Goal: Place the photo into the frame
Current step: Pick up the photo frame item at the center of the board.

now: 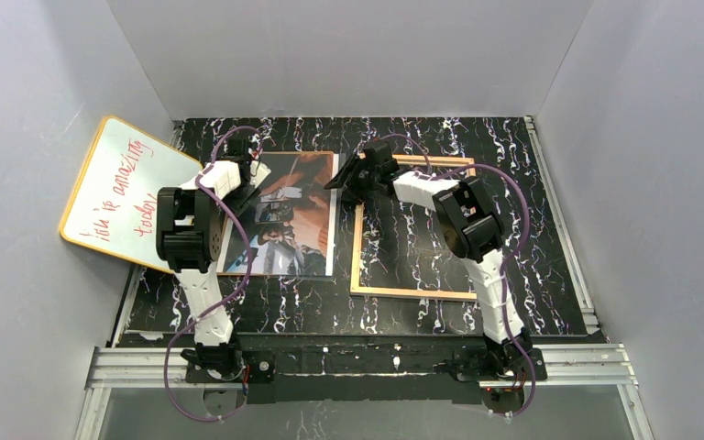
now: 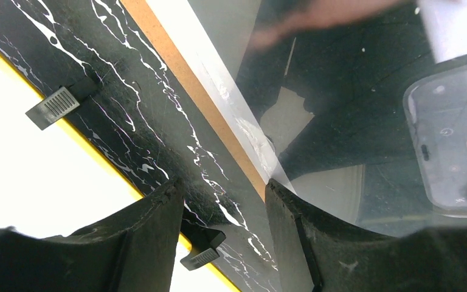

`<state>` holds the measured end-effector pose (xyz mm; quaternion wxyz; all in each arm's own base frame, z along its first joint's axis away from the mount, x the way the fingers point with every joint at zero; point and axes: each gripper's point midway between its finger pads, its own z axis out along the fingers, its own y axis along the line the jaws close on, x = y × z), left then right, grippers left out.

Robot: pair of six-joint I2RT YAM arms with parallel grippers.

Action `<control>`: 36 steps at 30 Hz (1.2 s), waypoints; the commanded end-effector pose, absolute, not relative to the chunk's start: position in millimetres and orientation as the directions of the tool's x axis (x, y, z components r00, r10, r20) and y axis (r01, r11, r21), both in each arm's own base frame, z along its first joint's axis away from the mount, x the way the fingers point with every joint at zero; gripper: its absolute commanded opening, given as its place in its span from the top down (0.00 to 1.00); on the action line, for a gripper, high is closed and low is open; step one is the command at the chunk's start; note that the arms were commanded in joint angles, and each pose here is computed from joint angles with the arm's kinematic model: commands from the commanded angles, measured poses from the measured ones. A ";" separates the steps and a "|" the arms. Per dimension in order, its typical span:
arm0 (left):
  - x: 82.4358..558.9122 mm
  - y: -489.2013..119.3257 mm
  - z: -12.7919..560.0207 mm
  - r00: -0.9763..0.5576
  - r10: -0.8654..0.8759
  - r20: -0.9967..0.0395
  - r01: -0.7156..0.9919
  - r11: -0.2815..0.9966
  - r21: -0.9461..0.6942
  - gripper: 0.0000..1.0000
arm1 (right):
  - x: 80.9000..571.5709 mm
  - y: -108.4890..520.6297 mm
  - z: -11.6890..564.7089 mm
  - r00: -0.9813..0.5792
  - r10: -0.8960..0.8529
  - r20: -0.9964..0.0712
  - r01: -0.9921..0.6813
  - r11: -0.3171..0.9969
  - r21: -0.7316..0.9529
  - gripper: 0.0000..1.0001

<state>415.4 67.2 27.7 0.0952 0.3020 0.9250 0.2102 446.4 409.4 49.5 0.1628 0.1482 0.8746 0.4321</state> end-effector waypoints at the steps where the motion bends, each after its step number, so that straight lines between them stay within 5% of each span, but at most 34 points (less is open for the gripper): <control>1: 352.8 19.4 -59.2 -0.794 0.607 0.026 0.607 0.791 0.073 0.48 | 433.3 424.7 111.5 -0.911 0.378 -0.163 0.033 0.463 0.886 0.40; 11: 353.5 23.2 -59.4 -0.789 0.614 0.037 0.614 0.784 0.090 0.48 | 424.9 424.1 136.9 -0.908 0.367 -0.202 -0.022 0.440 0.898 0.44; 36: 354.8 25.7 -55.7 -0.792 0.610 0.037 0.610 0.785 0.108 0.48 | 419.8 430.3 88.2 -0.862 0.070 -0.502 -0.188 0.876 0.445 0.48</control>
